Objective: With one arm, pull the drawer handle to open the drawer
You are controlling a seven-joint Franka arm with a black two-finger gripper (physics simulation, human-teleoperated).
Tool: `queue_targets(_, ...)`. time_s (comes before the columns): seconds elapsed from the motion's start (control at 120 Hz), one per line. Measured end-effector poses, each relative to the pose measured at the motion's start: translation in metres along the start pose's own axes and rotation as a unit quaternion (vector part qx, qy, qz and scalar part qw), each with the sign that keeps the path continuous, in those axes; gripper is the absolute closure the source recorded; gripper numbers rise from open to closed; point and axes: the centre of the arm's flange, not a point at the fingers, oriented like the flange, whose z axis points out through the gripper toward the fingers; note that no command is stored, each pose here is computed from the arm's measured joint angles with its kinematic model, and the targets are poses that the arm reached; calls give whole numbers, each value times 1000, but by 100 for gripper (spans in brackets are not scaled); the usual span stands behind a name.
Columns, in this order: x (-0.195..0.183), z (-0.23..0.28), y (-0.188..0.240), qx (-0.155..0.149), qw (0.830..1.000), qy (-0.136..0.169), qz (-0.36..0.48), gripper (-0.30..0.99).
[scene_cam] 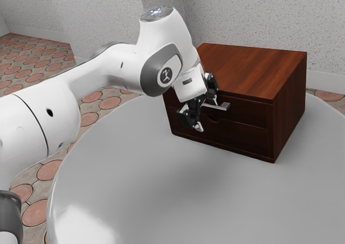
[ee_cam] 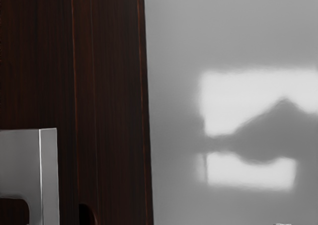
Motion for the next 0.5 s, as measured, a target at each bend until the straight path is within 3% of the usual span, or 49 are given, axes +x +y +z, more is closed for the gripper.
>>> queue_targets(0.5,0,-10,1,5,1000,0,-3,57)
